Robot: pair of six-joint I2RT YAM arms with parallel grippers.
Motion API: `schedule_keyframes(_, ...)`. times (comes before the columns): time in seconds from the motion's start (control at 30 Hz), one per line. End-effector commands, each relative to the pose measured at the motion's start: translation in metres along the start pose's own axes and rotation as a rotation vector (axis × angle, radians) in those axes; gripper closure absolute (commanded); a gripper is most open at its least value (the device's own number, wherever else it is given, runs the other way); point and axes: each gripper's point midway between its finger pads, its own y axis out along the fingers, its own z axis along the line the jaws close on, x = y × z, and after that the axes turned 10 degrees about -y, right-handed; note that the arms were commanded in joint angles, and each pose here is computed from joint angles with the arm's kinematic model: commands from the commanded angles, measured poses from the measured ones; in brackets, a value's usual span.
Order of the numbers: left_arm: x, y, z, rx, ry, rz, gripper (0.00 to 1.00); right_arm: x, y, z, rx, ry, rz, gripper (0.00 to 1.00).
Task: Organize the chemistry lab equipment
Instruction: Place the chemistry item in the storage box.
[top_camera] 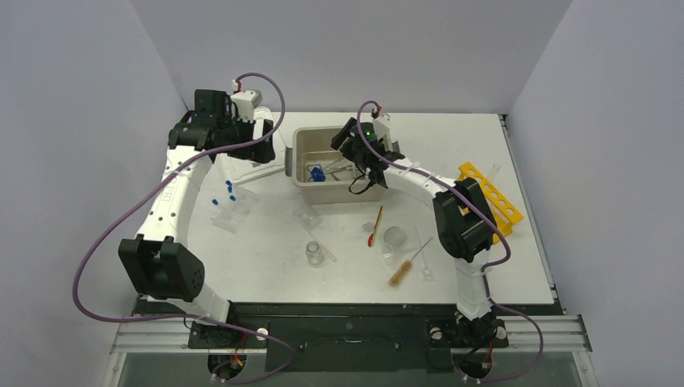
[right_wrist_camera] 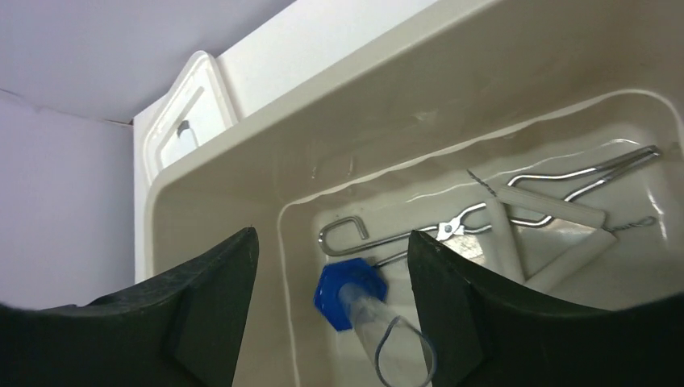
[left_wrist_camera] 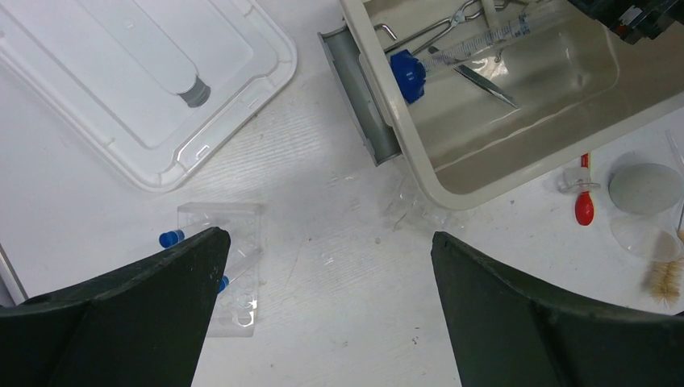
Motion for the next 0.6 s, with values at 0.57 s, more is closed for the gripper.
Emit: schedule_keyframes(0.57, 0.011, -0.038, -0.008, -0.039, 0.056, -0.063, 0.03, 0.058, -0.055, -0.049, -0.413, -0.253, 0.141, 0.32)
